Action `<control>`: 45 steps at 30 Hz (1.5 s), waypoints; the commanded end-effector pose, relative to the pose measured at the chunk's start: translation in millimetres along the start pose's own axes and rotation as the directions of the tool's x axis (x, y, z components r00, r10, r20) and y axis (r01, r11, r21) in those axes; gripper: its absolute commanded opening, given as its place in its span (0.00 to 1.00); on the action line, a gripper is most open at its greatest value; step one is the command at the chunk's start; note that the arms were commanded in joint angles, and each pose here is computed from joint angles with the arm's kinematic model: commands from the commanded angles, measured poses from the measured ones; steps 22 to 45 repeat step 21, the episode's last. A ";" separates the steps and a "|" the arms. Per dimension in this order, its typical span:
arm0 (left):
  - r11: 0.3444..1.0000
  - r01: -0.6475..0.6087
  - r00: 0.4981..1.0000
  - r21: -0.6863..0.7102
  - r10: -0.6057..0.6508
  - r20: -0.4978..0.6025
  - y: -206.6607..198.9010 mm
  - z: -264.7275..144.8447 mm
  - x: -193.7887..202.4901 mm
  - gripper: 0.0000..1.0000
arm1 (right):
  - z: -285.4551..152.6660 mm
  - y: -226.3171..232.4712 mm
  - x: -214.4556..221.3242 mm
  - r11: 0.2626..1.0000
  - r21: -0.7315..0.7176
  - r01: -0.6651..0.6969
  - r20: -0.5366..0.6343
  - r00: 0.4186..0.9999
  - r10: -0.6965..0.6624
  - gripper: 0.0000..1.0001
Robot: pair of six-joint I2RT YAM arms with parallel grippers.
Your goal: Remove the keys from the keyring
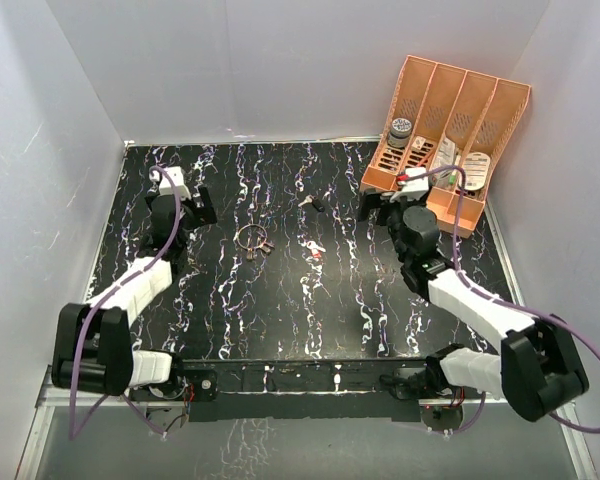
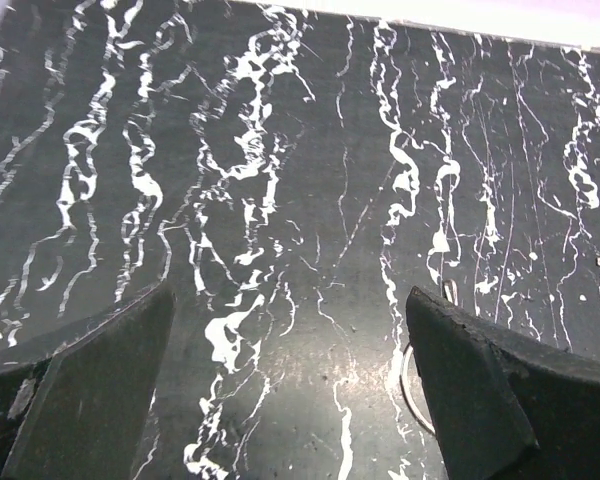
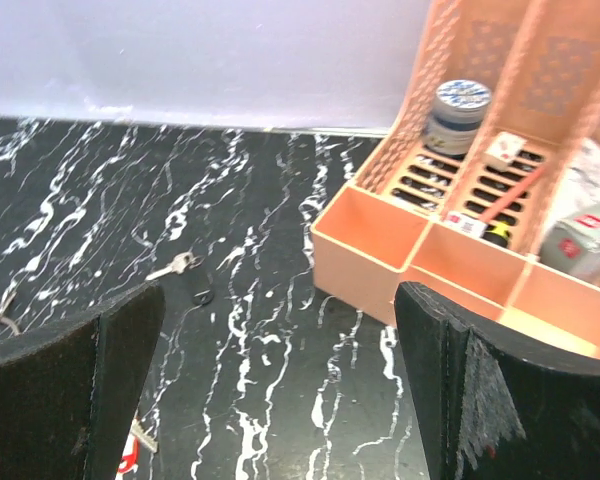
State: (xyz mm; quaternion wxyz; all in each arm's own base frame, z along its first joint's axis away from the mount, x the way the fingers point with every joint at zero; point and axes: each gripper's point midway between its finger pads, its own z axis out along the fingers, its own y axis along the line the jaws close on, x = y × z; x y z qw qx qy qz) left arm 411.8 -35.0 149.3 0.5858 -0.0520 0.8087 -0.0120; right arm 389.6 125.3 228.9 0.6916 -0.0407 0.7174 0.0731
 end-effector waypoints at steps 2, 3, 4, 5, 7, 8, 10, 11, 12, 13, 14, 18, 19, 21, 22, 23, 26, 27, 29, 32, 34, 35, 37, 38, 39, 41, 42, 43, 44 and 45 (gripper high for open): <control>0.998 -0.012 0.996 -0.061 0.017 0.086 14.0 -28.5 -22.7 0.99 | -27.0 -38.8 -35.9 0.983 0.172 -0.070 0.175 0.984 0.040 0.98; 0.998 -0.008 0.996 -0.059 0.013 0.093 14.2 -32.1 -24.2 0.99 | -32.1 -41.7 -36.9 0.980 0.181 -0.085 0.189 0.981 0.050 0.98; 0.998 -0.005 0.994 -0.055 0.011 0.104 13.8 -35.6 -27.2 0.99 | -37.5 -44.6 -37.5 0.977 0.189 -0.099 0.203 0.977 0.060 0.98; 0.999 -0.005 0.994 -0.053 0.011 0.110 13.9 -38.6 -28.3 0.99 | -42.3 -47.3 -37.6 0.974 0.196 -0.111 0.214 0.974 0.068 0.98; 0.999 -0.012 0.992 -0.040 0.017 0.128 12.9 -45.3 -31.9 0.99 | -50.2 -51.8 -36.7 0.971 0.208 -0.119 0.228 0.971 0.070 0.98; 0.999 -0.012 0.991 -0.038 0.017 0.134 12.9 -47.2 -31.6 0.99 | -53.5 -54.6 -36.4 0.968 0.218 -0.123 0.232 0.970 0.071 0.98; 0.999 -0.013 0.990 -0.041 0.018 0.137 14.4 -49.4 -29.2 0.99 | -56.7 -56.7 -32.3 0.966 0.227 -0.120 0.223 0.972 0.069 0.98; 0.999 -0.012 0.991 -0.048 0.019 0.134 16.0 -49.9 -27.8 0.99 | -57.6 -57.1 -30.3 0.966 0.228 -0.119 0.218 0.973 0.068 0.98; 0.998 -0.012 0.992 -0.054 0.019 0.127 17.0 -50.3 -25.2 0.99 | -58.4 -57.5 -29.1 0.966 0.230 -0.118 0.216 0.974 0.067 0.98; 0.998 -0.012 0.992 -0.065 0.019 0.123 19.0 -50.7 -23.2 0.99 | -59.0 -57.7 -28.1 0.966 0.230 -0.118 0.214 0.974 0.068 0.98; 0.997 -0.013 0.993 -0.071 0.022 0.119 20.4 -51.4 -21.3 0.99 | -59.8 -58.1 -27.6 0.966 0.232 -0.118 0.214 0.974 0.068 0.98; 0.995 -0.021 0.993 -0.101 0.033 0.117 27.0 -54.3 -18.2 0.99 | -61.4 -59.7 -27.9 0.964 0.238 -0.117 0.217 0.974 0.065 0.98; 0.994 -0.022 0.992 -0.103 0.034 0.121 27.4 -54.7 -19.0 0.99 | -61.4 -59.7 -28.0 0.964 0.238 -0.117 0.217 0.974 0.065 0.98; 0.995 -0.013 0.990 -0.097 0.026 0.137 26.6 -56.2 -21.7 0.99 | -60.5 -59.5 -26.6 0.964 0.238 -0.114 0.213 0.975 0.062 0.98; 0.995 -0.013 0.990 -0.097 0.026 0.137 26.6 -56.2 -21.7 0.99 | -60.5 -59.5 -26.6 0.964 0.238 -0.114 0.213 0.975 0.062 0.98; 0.995 -0.013 0.990 -0.097 0.026 0.137 26.6 -56.2 -21.7 0.99 | -60.5 -59.5 -26.6 0.964 0.238 -0.114 0.213 0.975 0.062 0.98; 0.995 -0.013 0.990 -0.097 0.026 0.137 26.6 -56.2 -21.7 0.99 | -60.5 -59.5 -26.6 0.964 0.238 -0.114 0.213 0.975 0.062 0.98; 0.995 -0.013 0.990 -0.097 0.026 0.137 26.6 -56.2 -21.7 0.99 | -60.5 -59.5 -26.6 0.964 0.238 -0.114 0.213 0.975 0.062 0.98; 0.995 -0.013 0.990 -0.097 0.026 0.137 26.6 -56.2 -21.7 0.99 | -60.5 -59.5 -26.6 0.964 0.238 -0.114 0.213 0.975 0.062 0.98; 0.995 -0.013 0.990 -0.097 0.026 0.137 26.6 -56.2 -21.7 0.99 | -60.5 -59.5 -26.6 0.964 0.238 -0.114 0.213 0.975 0.062 0.98; 0.995 -0.013 0.990 -0.097 0.026 0.137 26.6 -56.2 -21.7 0.99 | -60.5 -59.5 -26.6 0.964 0.238 -0.114 0.213 0.975 0.062 0.98; 0.995 -0.013 0.990 -0.097 0.026 0.137 26.6 -56.2 -21.7 0.99 | -60.5 -59.5 -26.6 0.964 0.238 -0.114 0.213 0.975 0.062 0.98; 0.995 -0.013 0.990 -0.097 0.026 0.137 26.6 -56.2 -21.7 0.99 | -60.5 -59.5 -26.6 0.964 0.238 -0.114 0.213 0.975 0.062 0.98; 0.995 -0.013 0.990 -0.097 0.026 0.137 26.6 -56.2 -21.7 0.99 | -60.5 -59.5 -26.6 0.964 0.238 -0.114 0.213 0.975 0.062 0.98; 0.995 -0.013 0.990 -0.097 0.026 0.137 26.6 -56.2 -21.7 0.99 | -60.5 -59.5 -26.6 0.964 0.238 -0.114 0.213 0.975 0.062 0.98; 0.995 -0.013 0.990 -0.097 0.026 0.137 26.6 -56.2 -21.7 0.99 | -60.5 -59.5 -26.6 0.964 0.238 -0.114 0.213 0.975 0.062 0.98; 0.995 -0.013 0.990 -0.097 0.026 0.137 26.6 -56.2 -21.7 0.99 | -60.5 -59.5 -26.6 0.964 0.238 -0.114 0.213 0.975 0.062 0.98; 0.995 -0.013 0.990 -0.097 0.026 0.137 26.6 -56.2 -21.7 0.99 | -60.5 -59.5 -26.6 0.964 0.238 -0.114 0.213 0.975 0.062 0.98; 0.995 -0.013 0.990 -0.097 0.026 0.137 26.6 -56.2 -21.7 0.99 | -60.5 -59.5 -26.6 0.964 0.238 -0.114 0.213 0.975 0.062 0.98; 0.995 -0.013 0.990 -0.097 0.026 0.137 26.6 -56.2 -21.7 0.99 | -60.5 -59.5 -26.6 0.964 0.238 -0.114 0.213 0.975 0.062 0.98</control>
